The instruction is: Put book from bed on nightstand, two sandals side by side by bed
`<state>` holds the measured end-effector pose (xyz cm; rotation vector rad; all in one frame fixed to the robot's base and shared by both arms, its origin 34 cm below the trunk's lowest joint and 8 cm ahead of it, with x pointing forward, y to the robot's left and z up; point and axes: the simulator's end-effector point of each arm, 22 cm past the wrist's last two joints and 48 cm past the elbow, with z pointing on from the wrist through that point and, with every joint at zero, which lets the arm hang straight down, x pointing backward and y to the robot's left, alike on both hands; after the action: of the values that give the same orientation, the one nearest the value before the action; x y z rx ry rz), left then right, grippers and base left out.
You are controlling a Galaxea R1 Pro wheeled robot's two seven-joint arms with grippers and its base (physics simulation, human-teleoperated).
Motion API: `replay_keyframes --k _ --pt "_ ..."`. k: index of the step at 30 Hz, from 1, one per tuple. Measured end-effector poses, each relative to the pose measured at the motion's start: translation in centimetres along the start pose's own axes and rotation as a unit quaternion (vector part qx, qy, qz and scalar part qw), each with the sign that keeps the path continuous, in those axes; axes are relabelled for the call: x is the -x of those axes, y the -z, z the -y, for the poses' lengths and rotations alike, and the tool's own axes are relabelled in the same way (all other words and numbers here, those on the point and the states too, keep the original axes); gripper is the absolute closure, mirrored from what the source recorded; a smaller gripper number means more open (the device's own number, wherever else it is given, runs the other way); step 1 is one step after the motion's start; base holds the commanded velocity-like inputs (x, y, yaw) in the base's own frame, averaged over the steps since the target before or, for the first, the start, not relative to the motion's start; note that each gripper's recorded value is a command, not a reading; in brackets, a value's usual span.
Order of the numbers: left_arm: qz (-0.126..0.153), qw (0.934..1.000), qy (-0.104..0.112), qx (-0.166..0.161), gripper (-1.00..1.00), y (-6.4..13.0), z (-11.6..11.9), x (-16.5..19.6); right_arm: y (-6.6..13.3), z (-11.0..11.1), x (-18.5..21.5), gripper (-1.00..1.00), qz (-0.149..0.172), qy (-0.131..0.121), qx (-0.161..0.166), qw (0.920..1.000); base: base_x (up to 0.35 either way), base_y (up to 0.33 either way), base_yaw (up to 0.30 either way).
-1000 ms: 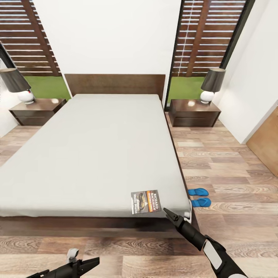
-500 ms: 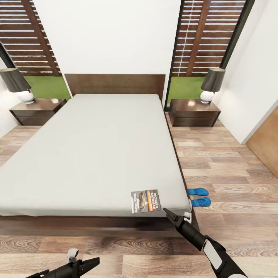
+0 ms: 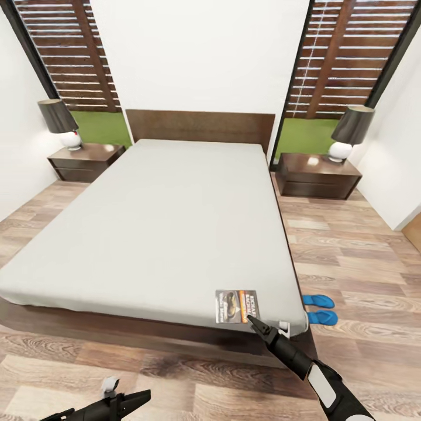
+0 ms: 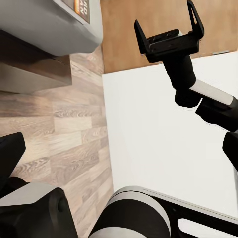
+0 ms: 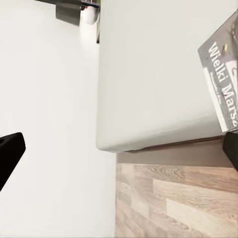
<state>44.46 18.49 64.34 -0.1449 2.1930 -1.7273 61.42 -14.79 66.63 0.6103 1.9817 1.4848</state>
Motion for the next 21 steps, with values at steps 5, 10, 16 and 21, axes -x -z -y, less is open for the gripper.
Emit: replay_keyframes --k 5,10,16,21 --pt "0.0 1.0 0.0 0.0 -1.0 -0.01 0.0 0.0 0.01 0.0 0.0 -1.0 0.0 0.0 0.0 1.0 0.0 0.0 0.164" --pt "0.0 1.0 0.0 0.0 -1.0 -0.01 0.0 0.0 0.01 0.01 0.01 -1.0 0.0 0.0 0.0 1.0 -0.024 0.0 0.023" --pt "0.0 1.0 0.0 0.0 -1.0 -0.01 -0.01 0.01 0.0 0.02 0.01 -1.0 0.0 0.0 0.0 1.0 -0.177 0.0 0.002" --pt "0.0 1.0 0.0 0.0 -1.0 -0.01 0.0 0.0 0.01 0.0 0.01 -1.0 0.0 0.0 0.0 1.0 -0.033 0.0 0.0"
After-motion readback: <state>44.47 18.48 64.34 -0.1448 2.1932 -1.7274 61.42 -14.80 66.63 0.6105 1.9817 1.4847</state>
